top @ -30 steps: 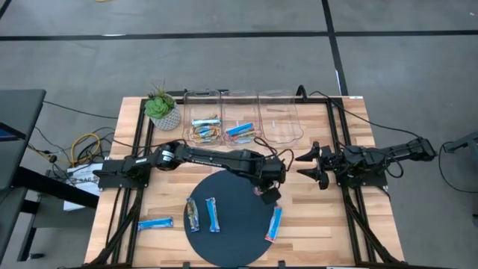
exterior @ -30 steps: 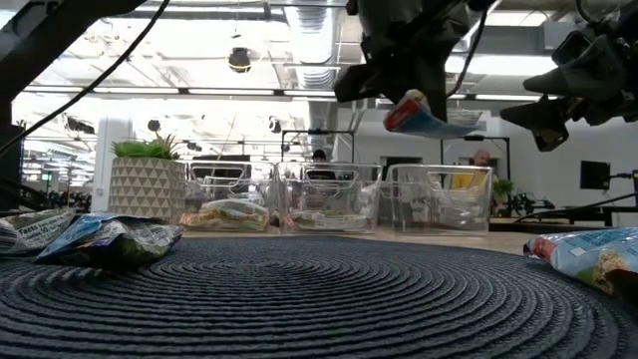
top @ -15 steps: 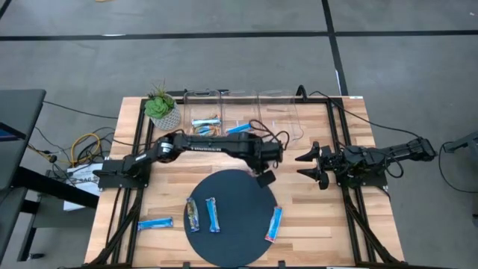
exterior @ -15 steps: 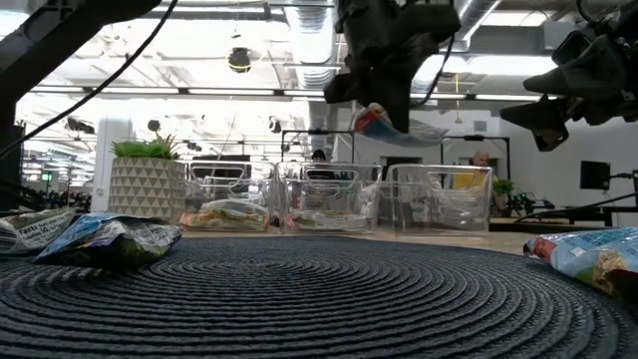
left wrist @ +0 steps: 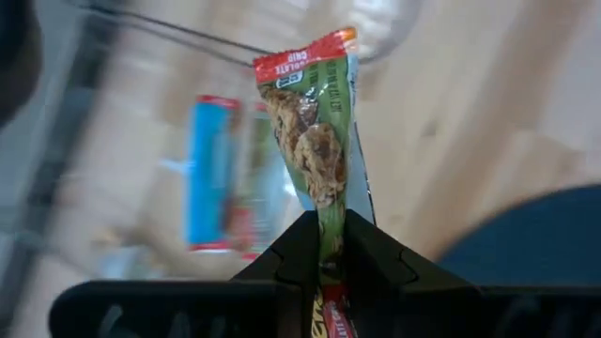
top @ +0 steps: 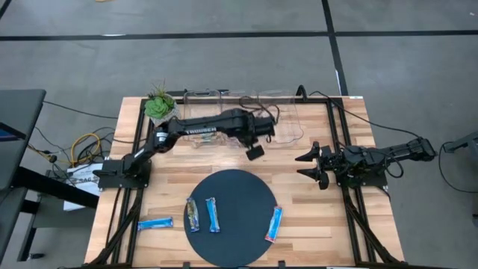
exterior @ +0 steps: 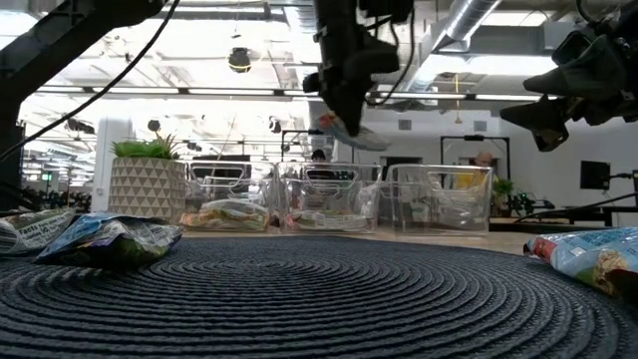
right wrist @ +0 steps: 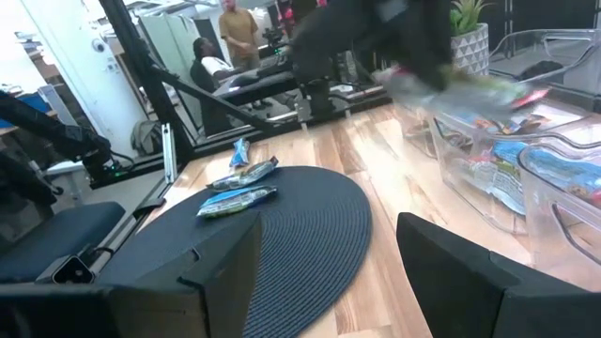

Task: Pick and place Granola Bars by type
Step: Put the red bar into the center transparent bin

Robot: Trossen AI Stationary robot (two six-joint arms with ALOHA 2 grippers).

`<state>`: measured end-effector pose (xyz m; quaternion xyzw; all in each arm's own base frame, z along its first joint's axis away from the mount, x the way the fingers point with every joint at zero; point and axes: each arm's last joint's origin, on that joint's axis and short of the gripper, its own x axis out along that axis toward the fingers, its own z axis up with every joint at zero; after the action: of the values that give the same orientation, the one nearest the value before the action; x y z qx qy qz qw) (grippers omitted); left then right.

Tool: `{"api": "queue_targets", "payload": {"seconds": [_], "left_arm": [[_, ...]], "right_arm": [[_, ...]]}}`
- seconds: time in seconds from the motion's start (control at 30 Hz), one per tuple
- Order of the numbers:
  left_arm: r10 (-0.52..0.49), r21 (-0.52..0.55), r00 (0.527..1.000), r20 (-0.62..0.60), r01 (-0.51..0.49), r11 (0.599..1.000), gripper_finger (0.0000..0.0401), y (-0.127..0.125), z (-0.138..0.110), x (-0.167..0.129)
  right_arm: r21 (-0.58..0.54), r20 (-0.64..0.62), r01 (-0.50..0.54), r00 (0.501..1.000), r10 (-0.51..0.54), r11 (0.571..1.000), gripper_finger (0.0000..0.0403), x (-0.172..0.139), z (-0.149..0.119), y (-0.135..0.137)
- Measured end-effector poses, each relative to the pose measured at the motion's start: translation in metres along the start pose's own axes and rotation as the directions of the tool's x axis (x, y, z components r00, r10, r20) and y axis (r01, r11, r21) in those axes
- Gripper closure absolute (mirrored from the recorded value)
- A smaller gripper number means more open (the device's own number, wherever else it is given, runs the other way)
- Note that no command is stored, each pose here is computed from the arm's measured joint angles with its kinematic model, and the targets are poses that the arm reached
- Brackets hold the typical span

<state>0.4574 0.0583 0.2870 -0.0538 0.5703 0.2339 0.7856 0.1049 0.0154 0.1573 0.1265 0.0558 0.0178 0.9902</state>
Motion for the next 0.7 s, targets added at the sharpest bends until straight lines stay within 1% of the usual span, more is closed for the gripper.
{"api": "queue_targets", "payload": {"seconds": [0.2, 0.33, 0.47, 0.7], "left_arm": [[0.089, 0.03, 0.996, -0.015, -0.089, 0.996, 0.0363, 0.034, 0.004, 0.002], [0.12, 0.052, 0.992, -0.031, -0.118, 0.992, 0.0363, 0.049, 0.005, 0.006], [0.152, 0.082, 0.987, -0.043, -0.148, 0.986, 0.0363, 0.06, 0.006, 0.008], [0.176, 0.107, 0.983, -0.044, -0.171, 0.979, 0.0363, 0.07, 0.007, 0.01]], "right_arm": [[0.0, 0.001, 0.0, 1.0, 0.0, 1.0, 0.0159, 0.0, 0.0, 0.0], [0.0, 0.0, 0.0, 1.0, 0.0, 1.0, 0.0159, 0.0, 0.0, 0.0], [0.0, 0.001, 0.0, 1.0, 0.0, 1.0, 0.0159, 0.0, 0.0, 0.0], [0.0, 0.001, 0.0, 1.0, 0.0, 1.0, 0.0159, 0.0, 0.0, 0.0]]}}
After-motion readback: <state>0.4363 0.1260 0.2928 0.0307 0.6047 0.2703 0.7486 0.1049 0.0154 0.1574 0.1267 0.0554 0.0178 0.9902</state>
